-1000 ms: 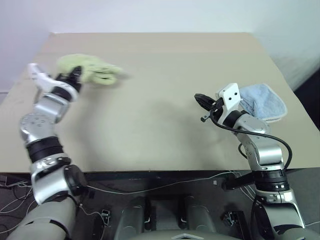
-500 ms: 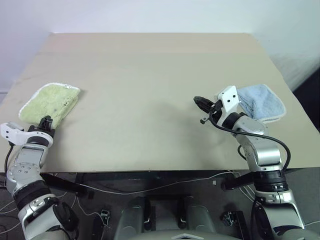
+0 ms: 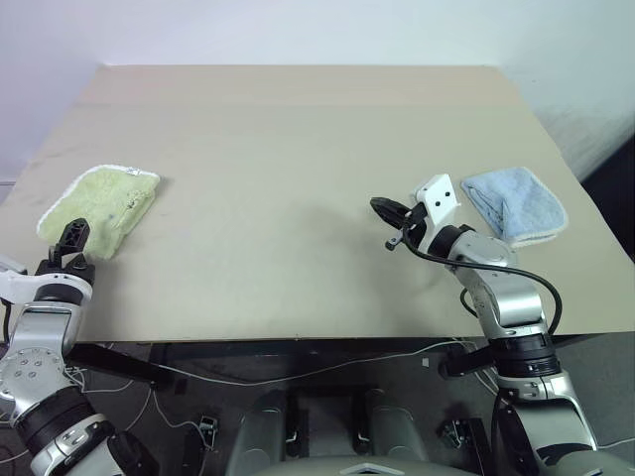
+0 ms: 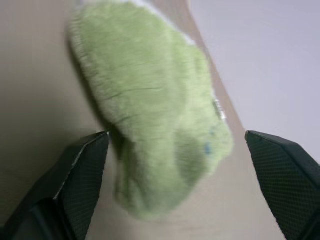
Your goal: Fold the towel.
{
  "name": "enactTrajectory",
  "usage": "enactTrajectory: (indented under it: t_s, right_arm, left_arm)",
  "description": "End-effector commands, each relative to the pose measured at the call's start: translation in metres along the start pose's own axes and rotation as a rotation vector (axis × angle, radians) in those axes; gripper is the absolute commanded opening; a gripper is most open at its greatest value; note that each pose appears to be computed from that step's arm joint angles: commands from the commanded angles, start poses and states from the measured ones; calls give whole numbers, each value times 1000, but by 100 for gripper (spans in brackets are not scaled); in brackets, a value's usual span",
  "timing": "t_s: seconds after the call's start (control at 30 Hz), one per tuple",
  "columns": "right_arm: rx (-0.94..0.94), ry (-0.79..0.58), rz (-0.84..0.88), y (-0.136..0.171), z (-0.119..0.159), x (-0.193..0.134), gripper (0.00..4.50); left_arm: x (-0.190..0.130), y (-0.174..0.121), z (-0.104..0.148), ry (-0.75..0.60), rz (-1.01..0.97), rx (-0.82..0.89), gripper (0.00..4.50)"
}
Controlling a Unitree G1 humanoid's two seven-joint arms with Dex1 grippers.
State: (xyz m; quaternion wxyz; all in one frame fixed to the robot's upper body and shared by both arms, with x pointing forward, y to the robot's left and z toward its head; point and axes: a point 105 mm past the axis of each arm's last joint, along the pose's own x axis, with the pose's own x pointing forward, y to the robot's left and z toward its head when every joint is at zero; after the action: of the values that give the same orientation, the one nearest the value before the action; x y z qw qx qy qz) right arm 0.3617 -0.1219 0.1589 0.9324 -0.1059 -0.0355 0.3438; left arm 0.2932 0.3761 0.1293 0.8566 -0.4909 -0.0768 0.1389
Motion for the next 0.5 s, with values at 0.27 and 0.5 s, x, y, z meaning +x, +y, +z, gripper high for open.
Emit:
enactTrajectory:
  t_s: [0.27,0.5]
  right_arm:
    - [-7,-54,-29,-4,12,4,0]
    - [10,-46,-149,-25,12,3,0]
  left_arm:
    - [-32,-102,-33,182,-465,424,446]
    - [-19,-116,-119,345,-637,1002,446]
